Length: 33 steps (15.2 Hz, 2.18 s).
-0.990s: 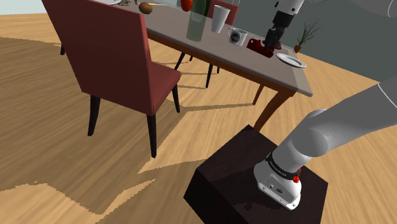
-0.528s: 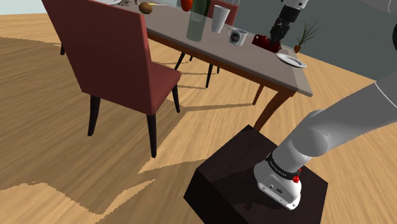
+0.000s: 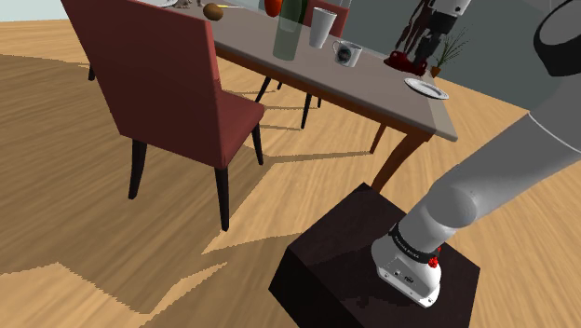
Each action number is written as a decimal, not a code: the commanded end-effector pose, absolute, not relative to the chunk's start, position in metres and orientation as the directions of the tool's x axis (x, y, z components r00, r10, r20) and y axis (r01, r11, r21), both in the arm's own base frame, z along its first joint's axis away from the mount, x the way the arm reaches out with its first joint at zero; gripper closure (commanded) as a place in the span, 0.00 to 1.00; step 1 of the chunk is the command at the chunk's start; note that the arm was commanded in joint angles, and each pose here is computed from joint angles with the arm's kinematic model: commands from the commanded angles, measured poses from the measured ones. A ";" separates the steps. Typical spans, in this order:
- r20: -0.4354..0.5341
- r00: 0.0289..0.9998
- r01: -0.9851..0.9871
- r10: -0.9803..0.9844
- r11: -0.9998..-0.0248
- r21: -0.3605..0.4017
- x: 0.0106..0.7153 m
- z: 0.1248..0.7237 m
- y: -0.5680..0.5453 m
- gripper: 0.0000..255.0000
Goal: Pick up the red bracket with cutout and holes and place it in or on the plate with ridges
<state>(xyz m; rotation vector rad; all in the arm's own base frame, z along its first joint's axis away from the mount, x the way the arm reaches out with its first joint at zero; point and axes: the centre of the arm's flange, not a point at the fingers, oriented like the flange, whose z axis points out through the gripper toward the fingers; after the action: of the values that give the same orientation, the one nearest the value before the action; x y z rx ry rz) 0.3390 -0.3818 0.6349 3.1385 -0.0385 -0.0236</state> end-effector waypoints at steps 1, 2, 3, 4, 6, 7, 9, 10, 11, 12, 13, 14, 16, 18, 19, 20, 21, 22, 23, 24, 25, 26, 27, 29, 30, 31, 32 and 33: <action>-0.015 1.000 -0.021 -0.021 -1.000 0.004 0.330 0.631 -0.408 1.00; -0.015 1.000 -0.021 -0.021 -1.000 0.004 0.326 0.631 -0.420 1.00; -0.015 1.000 -0.021 -0.021 -1.000 0.004 0.322 0.631 -0.433 1.00; -0.015 1.000 -0.021 -0.021 -1.000 0.004 0.318 0.631 -0.446 1.00; -0.015 1.000 -0.021 -0.021 -1.000 0.004 0.311 0.632 -0.471 1.00; -0.015 1.000 -0.021 -0.021 -1.000 0.004 0.307 0.632 -0.484 1.00; -0.015 1.000 -0.021 -0.021 -1.000 0.004 0.299 0.632 -0.509 1.00; -0.015 1.000 -0.021 -0.021 -1.000 0.004 0.295 0.632 -0.521 1.00; -0.015 1.000 -0.021 -0.021 -1.000 0.004 0.292 0.632 -0.534 1.00; -0.015 1.000 -0.021 -0.021 -1.000 0.004 0.288 0.633 -0.547 1.00; -0.015 1.000 -0.021 -0.021 -1.000 0.004 0.284 0.633 -0.559 1.00; -0.015 1.000 -0.021 -0.021 -1.000 0.004 0.280 0.633 -0.572 1.00; -0.015 1.000 -0.021 -0.022 -1.000 0.004 0.273 0.633 -0.597 1.00; -0.015 1.000 -0.021 -0.022 -1.000 0.004 0.270 0.628 -0.605 1.00; -0.015 1.000 -0.021 -0.022 -1.000 0.004 0.270 0.623 -0.605 1.00; -0.015 1.000 -0.021 -0.022 -1.000 0.004 0.270 0.617 -0.605 1.00; -0.015 1.000 -0.021 -0.022 -1.000 0.004 0.270 0.612 -0.605 1.00; -0.015 1.000 -0.021 -0.021 -1.000 0.004 0.270 0.607 -0.605 1.00; -0.015 1.000 -0.021 -0.021 -1.000 0.004 0.270 0.602 -0.605 1.00; -0.015 1.000 -0.021 -0.021 -1.000 0.004 0.270 0.596 -0.605 1.00; -0.015 1.000 -0.021 -0.021 -1.000 0.004 0.270 0.591 -0.605 1.00; -0.015 1.000 -0.021 -0.022 -1.000 0.004 0.270 0.586 -0.605 1.00; -0.015 1.000 -0.021 -0.022 -1.000 0.004 0.270 0.581 -0.605 1.00; -0.015 1.000 -0.021 -0.022 -1.000 0.004 0.270 0.570 -0.605 1.00; -0.015 1.000 -0.021 -0.022 -1.000 0.004 0.270 0.565 -0.605 1.00; -0.015 1.000 -0.021 -0.022 -1.000 0.004 0.270 0.559 -0.605 1.00; -0.015 1.000 -0.021 -0.022 -1.000 0.004 0.270 0.559 -0.605 1.00; -0.015 1.000 -0.021 -0.021 -1.000 0.004 0.270 0.559 -0.605 1.00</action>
<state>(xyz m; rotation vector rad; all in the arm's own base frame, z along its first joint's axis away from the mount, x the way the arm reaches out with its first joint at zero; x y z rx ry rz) 0.2698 -0.6056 0.5600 3.1383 -0.0337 -0.0240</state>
